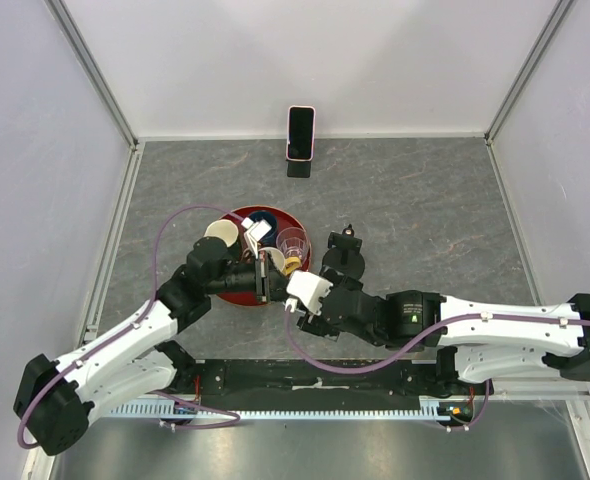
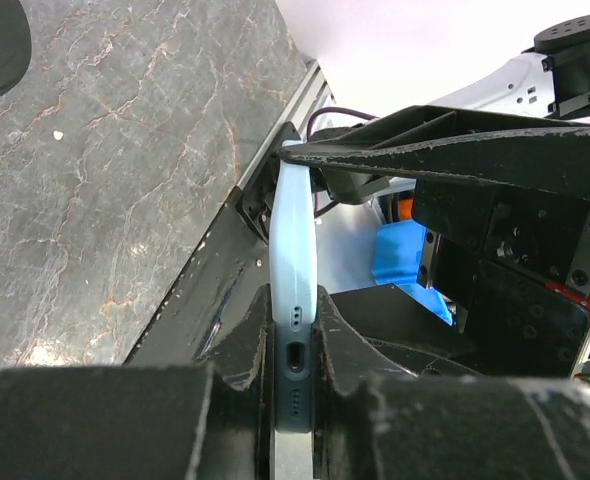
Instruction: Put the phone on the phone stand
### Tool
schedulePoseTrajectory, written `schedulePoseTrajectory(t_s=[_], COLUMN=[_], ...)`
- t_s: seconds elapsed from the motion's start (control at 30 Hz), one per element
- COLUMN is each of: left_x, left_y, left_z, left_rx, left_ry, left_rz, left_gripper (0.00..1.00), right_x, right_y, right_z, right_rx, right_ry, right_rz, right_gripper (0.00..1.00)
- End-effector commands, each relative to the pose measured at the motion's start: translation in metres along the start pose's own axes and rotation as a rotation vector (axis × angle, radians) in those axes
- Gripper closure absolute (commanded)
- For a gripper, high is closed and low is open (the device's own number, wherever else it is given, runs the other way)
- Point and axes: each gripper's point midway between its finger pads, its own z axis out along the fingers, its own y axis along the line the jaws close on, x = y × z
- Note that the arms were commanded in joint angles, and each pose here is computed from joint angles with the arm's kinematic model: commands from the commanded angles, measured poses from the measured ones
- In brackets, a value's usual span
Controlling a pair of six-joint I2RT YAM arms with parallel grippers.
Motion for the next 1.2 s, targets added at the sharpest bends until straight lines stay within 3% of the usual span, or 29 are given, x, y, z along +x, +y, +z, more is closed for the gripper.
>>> schedulePoseTrajectory(t_s=[0.0,0.03,0.2,0.33,0.47,0.53,0.73,0.83,1.0,1.07,1.17], left_x=[-0.021,-0.028,-0.052,-0.075,-0.082,-0.081,-0.078,-0.075,-0.069,-0.069,-0.068], left_y=[-0.043,-0.048,-0.066,-0.062,-0.075,-0.073,-0.08,-0.081,-0.083,-0.083,-0.083], left_z=[-0.006,-0.009,-0.037,-0.067,-0.097,-0.103,-0.106,-0.105,-0.104,-0.105,-0.107], left_rx=[0.117,0.115,0.07,-0.006,0.083,0.111,0.181,0.217,0.263,0.276,0.295], left_ry=[-0.071,-0.104,-0.285,-0.526,-0.722,-0.769,-0.787,-0.783,-0.767,-0.774,-0.785], left_rz=[0.122,0.139,0.26,0.275,0.269,0.262,0.241,0.215,0.184,0.169,0.159], left_gripper=[0.98,0.98,0.98,0.98,0.98,0.98,0.98,0.98,0.98,0.98,0.98], right_x=[-0.019,-0.01,0.014,0.037,0.034,0.014,-0.05,-0.073,-0.087,-0.092,-0.087], right_y=[-0.004,-0.001,0.007,0.013,0.014,0.025,0.025,0.01,-0.017,-0.033,-0.036], right_z=[-0.007,-0.007,-0.018,-0.018,-0.02,-0.028,-0.076,-0.089,-0.078,-0.091,-0.09], right_rx=[0.03,0.018,-0.021,-0.024,-0.043,-0.163,-0.442,-0.517,-0.618,-0.716,-0.77], right_ry=[-0.093,-0.082,-0.095,-0.117,-0.204,-0.301,-0.652,-0.769,-0.84,-0.978,-1.057], right_rz=[0.201,0.216,0.366,0.506,0.676,0.744,0.959,1.042,1.207,1.286,1.332], right_gripper=[0.2,0.02,0.02,0.02,0.02,0.02,0.02,0.02,0.02,0.02,0.02])
